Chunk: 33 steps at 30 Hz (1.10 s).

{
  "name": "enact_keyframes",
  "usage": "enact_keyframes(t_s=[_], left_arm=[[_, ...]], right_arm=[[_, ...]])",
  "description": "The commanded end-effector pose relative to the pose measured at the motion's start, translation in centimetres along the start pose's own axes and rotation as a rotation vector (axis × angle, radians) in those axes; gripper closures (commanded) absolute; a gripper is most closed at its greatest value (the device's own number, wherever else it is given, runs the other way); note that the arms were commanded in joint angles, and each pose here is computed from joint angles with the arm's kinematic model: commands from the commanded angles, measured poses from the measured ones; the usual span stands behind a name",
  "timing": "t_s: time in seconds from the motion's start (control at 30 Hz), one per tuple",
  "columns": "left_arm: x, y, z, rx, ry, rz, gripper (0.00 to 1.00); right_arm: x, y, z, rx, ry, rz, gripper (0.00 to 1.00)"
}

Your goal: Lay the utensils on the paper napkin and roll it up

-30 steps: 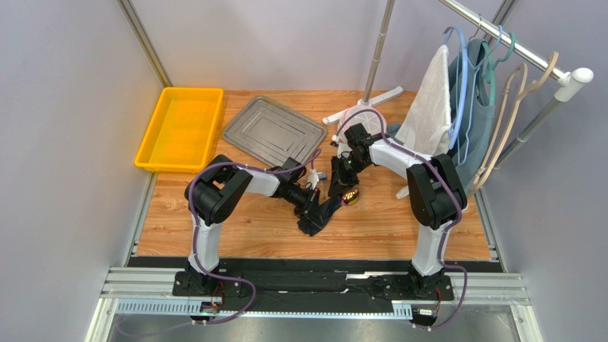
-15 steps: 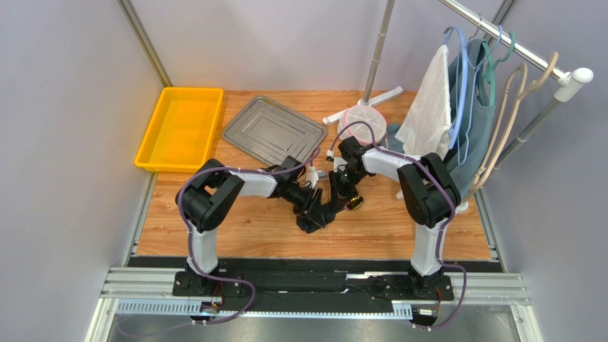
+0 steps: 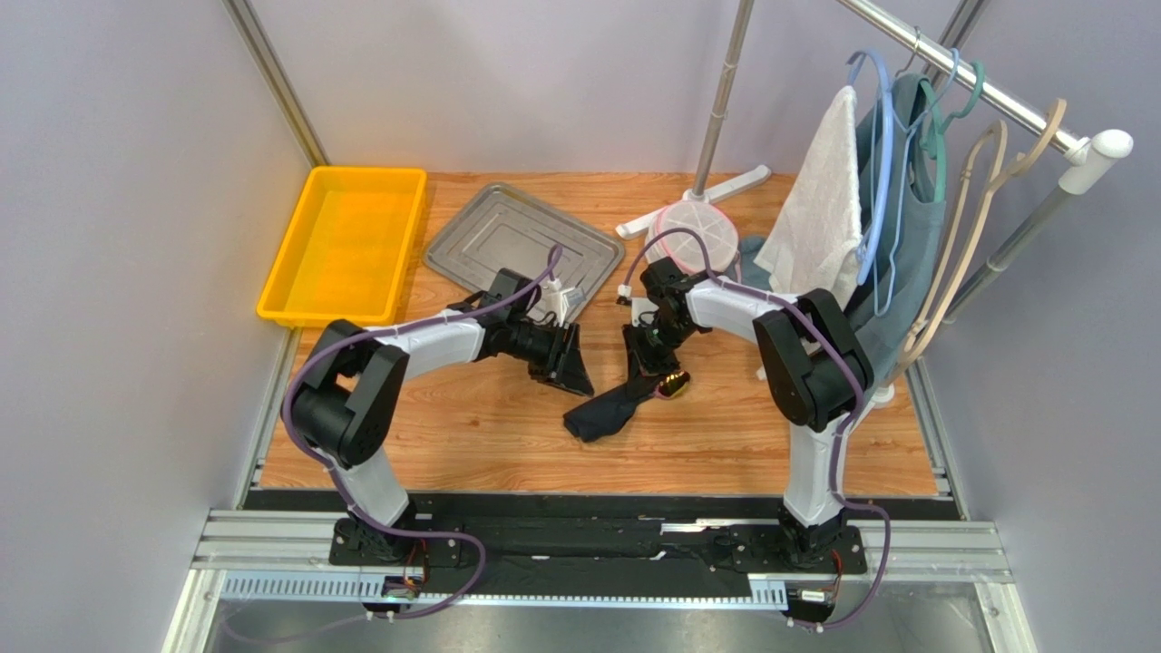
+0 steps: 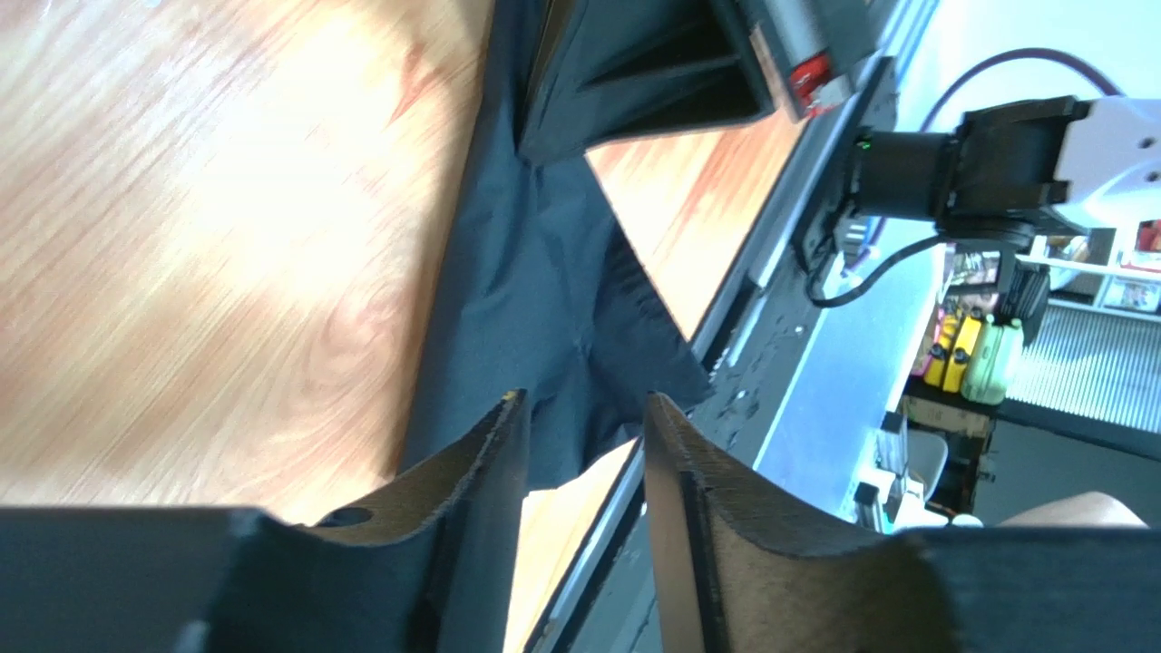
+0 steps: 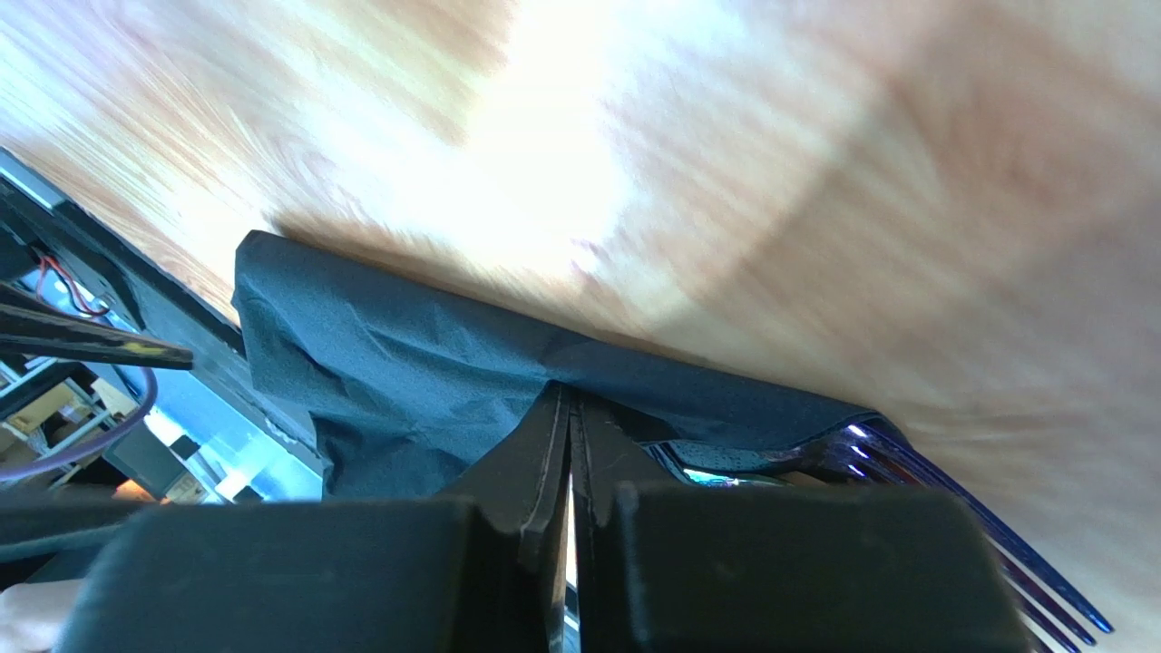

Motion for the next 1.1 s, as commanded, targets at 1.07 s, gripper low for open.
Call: enact_keyframes(t_s=[1.07], left_arm=[[-5.9, 8.9, -5.4, 0.094, 0.116, 0.352, 0.94]], right_arm=[[6.1, 7.9, 3.0, 0.197, -0.187, 0.057, 0.86]])
Point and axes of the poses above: each gripper's point midway between its finger pads, its own z axis back along the fingers, its own y axis along the line the jaws close on, x = y × z, the point moved 1 cm from there along z, back along the fingers, and after that the axes turned 8 degrees about -z, right-handed, at the moved point
